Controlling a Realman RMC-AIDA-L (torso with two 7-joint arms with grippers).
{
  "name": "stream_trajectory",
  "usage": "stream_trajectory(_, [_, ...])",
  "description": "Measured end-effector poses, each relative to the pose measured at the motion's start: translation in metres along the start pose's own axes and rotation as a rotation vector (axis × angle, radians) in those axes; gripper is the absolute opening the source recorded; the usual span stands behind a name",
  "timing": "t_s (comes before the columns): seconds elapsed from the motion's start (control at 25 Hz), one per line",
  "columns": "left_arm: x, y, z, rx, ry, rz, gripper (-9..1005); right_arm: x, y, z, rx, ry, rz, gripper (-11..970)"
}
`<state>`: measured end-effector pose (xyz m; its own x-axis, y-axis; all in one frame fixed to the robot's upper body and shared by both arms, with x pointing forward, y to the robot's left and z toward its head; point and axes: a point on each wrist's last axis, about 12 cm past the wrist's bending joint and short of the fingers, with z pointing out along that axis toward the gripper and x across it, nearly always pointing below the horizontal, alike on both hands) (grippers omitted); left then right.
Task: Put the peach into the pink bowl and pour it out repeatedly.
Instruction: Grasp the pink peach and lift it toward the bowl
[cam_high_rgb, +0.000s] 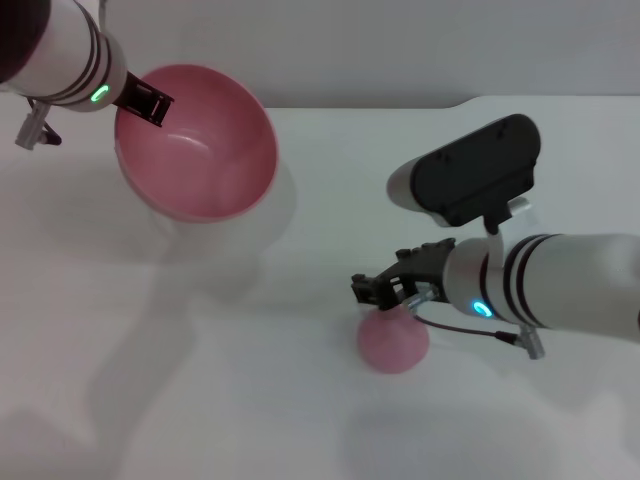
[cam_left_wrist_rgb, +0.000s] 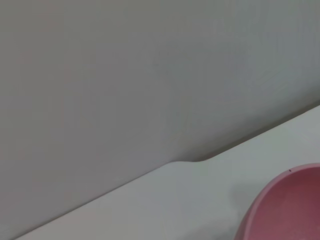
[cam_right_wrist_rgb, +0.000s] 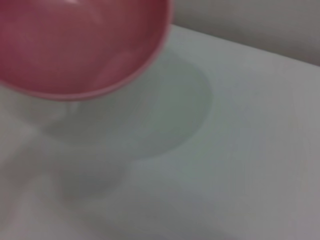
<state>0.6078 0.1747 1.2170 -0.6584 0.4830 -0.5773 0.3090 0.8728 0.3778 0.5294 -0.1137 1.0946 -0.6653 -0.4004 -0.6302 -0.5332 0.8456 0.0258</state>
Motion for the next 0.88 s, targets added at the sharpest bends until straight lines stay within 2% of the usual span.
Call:
stream_trajectory(0.4, [0.001, 0.000, 0.005, -0.002, 0.020, 0.003, 47, 0.008, 0.018, 0.000, -0.029, 0.041, -0.009, 635])
stream_trajectory(0.64, [0.002, 0.000, 0.006, -0.003, 0.022, 0.003, 47, 0.007, 0.028, -0.009, -0.035, 0.052, -0.021, 635])
stream_trajectory(0.88, [0.005, 0.002, 0.010, -0.024, 0.042, 0.005, 47, 0.006, 0.034, -0.017, 0.008, 0.049, -0.038, 634])
